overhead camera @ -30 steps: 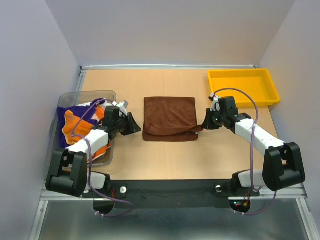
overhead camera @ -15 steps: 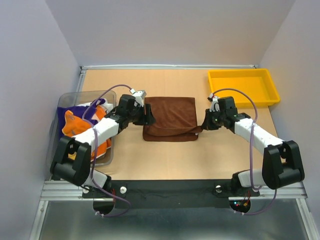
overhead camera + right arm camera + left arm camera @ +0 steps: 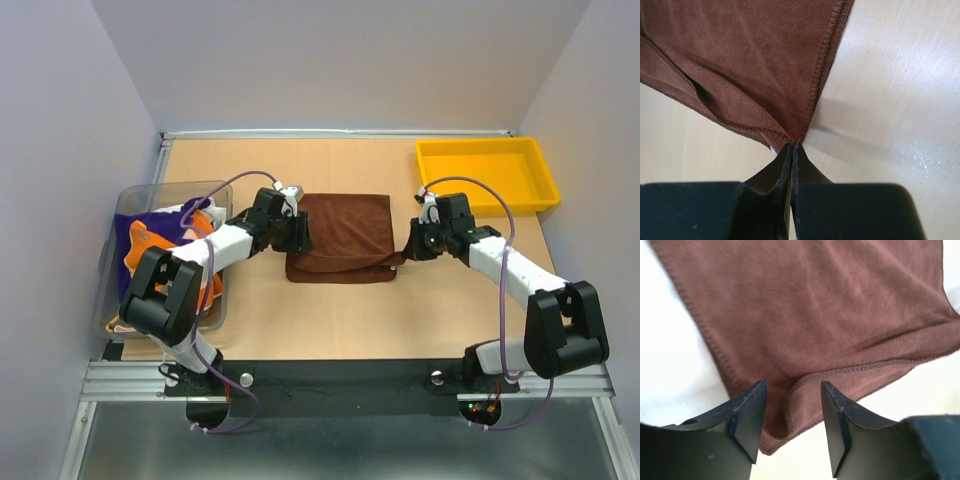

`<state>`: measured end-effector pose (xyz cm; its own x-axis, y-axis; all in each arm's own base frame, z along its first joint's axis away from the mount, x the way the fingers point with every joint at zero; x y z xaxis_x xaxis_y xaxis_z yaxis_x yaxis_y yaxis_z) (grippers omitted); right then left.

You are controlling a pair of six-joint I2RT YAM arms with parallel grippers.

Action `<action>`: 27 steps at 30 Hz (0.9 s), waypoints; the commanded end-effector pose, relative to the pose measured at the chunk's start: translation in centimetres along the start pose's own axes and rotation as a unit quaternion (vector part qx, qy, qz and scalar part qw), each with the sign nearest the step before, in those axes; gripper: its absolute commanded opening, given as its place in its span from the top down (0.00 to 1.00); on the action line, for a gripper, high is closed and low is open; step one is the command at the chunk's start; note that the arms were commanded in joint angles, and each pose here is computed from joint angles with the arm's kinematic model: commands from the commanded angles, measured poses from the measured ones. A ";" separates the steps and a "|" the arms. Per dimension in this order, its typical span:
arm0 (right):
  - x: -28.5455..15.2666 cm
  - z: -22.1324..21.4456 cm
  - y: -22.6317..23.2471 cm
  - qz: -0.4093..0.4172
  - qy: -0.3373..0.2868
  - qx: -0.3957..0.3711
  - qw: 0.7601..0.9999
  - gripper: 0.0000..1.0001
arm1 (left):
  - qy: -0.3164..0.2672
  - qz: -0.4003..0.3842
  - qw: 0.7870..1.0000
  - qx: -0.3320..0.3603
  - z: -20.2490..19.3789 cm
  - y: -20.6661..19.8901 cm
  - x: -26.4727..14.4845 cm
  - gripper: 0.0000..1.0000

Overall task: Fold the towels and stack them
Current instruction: Fold the towel

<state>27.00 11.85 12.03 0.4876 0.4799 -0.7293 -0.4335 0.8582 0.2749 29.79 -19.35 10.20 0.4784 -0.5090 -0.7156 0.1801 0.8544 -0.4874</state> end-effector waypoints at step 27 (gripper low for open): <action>-2.2 16.5 -2.4 -0.108 -0.153 -0.117 0.975 1.00 | -0.186 0.024 0.977 0.100 15.3 -4.4 -5.1 1.00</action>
<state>34.40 12.30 17.47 0.6176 0.4224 -0.6634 -0.4556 0.8798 0.1360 35.60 -20.10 17.55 0.6161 -0.4671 -0.6342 0.2625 0.8809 -0.3938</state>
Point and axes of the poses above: each gripper's point midway between its finger pads, its own x axis out along the fingers, its own y axis along the line the jaws close on, z = x × y, the point moved 5 cm from there along -x, back along the fingers, and after that the axes turned 9 degrees about -x, right-handed, at the moved point
